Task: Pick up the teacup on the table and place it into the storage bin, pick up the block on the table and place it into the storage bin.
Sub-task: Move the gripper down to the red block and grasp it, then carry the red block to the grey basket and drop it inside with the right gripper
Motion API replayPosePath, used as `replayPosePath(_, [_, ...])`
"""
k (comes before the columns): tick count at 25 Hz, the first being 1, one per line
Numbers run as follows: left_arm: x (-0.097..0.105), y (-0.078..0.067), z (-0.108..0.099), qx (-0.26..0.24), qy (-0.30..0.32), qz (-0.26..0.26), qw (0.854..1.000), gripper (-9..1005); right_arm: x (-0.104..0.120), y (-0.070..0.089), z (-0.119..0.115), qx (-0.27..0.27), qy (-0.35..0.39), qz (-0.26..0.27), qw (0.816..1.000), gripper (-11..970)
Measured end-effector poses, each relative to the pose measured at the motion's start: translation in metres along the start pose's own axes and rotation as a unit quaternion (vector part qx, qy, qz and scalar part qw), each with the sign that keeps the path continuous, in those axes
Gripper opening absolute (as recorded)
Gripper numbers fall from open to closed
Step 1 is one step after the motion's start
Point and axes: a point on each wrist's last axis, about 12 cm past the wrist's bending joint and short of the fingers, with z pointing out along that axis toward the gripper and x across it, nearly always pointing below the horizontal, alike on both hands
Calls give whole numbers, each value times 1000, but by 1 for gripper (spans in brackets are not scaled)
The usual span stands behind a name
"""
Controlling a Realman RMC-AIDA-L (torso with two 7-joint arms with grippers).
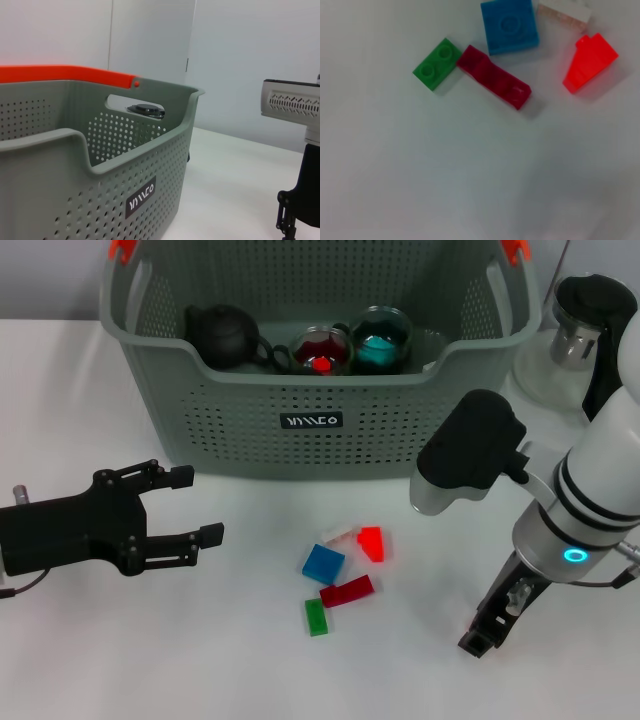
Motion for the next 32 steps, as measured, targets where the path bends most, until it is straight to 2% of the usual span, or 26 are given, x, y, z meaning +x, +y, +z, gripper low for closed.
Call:
replayPosePath(5, [0,0,0,0,0,0,1000,832,-1,0,-2,5,-7,3,1000,518])
replayPosePath(18, [2,-1,-2,-3,1,-2,1000,832,2,-2,-3,4,-9,12,1000,197])
replayPosePath(21, [3,-2,-3,-3,1,-2,1000,832,1,-2,-7,6,-19,12,1000,209])
replayPosePath(27, [3,-2,-3,-4,1,-2,1000,832,-6,-9,-46,13,-100,26,995,234])
replayPosePath(32, [3,-1,-4,-6,0,-2,1000,832,-20,-10,-105,-7,-222,17,975,254])
